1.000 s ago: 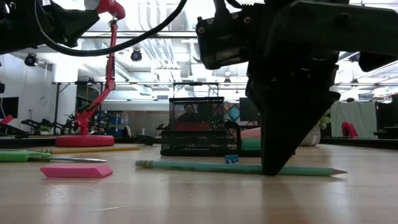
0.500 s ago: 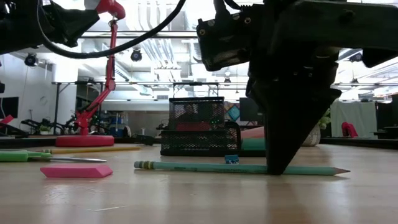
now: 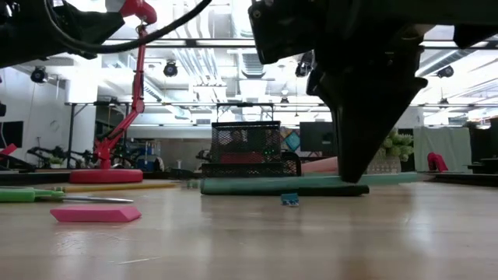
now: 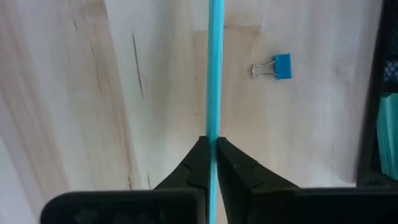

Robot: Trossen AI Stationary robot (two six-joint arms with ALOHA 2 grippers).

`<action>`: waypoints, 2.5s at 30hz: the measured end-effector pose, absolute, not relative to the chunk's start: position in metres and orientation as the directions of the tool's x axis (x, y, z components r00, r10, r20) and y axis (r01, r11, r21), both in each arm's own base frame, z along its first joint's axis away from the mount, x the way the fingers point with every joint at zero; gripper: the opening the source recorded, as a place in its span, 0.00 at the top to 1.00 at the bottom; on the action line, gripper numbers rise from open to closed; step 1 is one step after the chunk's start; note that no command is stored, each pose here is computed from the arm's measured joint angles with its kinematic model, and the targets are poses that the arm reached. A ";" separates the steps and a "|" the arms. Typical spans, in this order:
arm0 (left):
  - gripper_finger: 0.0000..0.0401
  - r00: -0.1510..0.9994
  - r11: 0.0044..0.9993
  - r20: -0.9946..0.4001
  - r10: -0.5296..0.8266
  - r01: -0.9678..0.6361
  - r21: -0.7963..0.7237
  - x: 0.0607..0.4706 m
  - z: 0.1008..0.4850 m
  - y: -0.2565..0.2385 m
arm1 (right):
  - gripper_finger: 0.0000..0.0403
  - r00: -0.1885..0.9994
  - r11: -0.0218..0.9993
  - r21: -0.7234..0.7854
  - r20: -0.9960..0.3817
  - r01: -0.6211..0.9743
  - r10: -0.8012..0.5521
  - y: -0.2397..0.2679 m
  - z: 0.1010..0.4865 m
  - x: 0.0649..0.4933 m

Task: Pick and place office supplies into organizer
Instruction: Put the light blue pencil into the black desk organizer

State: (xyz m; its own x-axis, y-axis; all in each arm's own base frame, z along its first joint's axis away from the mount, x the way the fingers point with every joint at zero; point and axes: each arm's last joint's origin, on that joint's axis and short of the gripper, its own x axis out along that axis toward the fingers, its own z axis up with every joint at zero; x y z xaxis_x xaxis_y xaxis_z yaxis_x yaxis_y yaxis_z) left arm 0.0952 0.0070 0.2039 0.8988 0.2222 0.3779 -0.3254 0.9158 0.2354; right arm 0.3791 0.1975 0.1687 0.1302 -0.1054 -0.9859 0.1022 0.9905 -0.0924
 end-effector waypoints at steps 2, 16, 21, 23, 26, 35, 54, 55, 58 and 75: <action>0.78 0.899 0.916 0.378 0.222 -0.325 0.236 0.095 0.204 0.007 | 0.97 0.133 0.991 -0.092 -0.986 0.098 -0.105 0.197 0.170 0.379; 0.78 0.899 0.916 0.378 0.222 -0.325 0.236 0.095 0.204 0.007 | 0.97 0.152 0.990 -0.104 -0.981 0.100 -0.118 0.195 0.180 0.376; 0.78 0.899 0.916 0.378 0.222 -0.325 0.236 0.095 0.204 0.007 | 0.97 0.151 0.990 -0.104 -0.981 0.100 -0.119 0.195 0.180 0.376; 0.78 0.899 0.916 0.378 0.222 -0.325 0.236 0.095 0.204 0.007 | 0.97 0.154 0.989 -0.106 -0.981 0.100 -0.121 0.195 0.181 0.376; 0.78 0.899 0.916 0.378 0.222 -0.325 0.236 0.095 0.204 0.007 | 0.97 0.164 0.989 -0.109 -0.978 0.102 -0.125 0.195 0.184 0.376; 0.78 0.899 0.916 0.378 0.222 -0.326 0.236 0.095 0.204 0.007 | 0.97 0.226 0.977 -0.174 -0.954 0.119 -0.198 0.187 0.199 0.376; 0.78 0.899 0.916 0.377 0.222 -0.325 0.236 0.095 0.204 0.007 | 0.97 0.238 0.923 -0.342 -0.895 0.175 -0.377 0.114 0.255 0.371; 0.78 0.899 0.916 0.378 0.221 -0.325 0.236 0.095 0.204 0.007 | 0.97 0.232 0.922 -0.344 -0.896 0.178 -0.379 0.111 0.259 0.368; 0.78 0.899 0.916 0.377 0.222 -0.325 0.236 0.095 0.204 0.007 | 0.97 0.217 0.920 -0.355 -0.897 0.165 -0.385 0.102 0.271 0.360; 0.78 0.898 0.916 0.380 0.222 -0.326 0.235 0.095 0.204 0.007 | 0.97 0.022 0.930 -0.349 -0.935 0.115 -0.354 0.060 0.283 0.345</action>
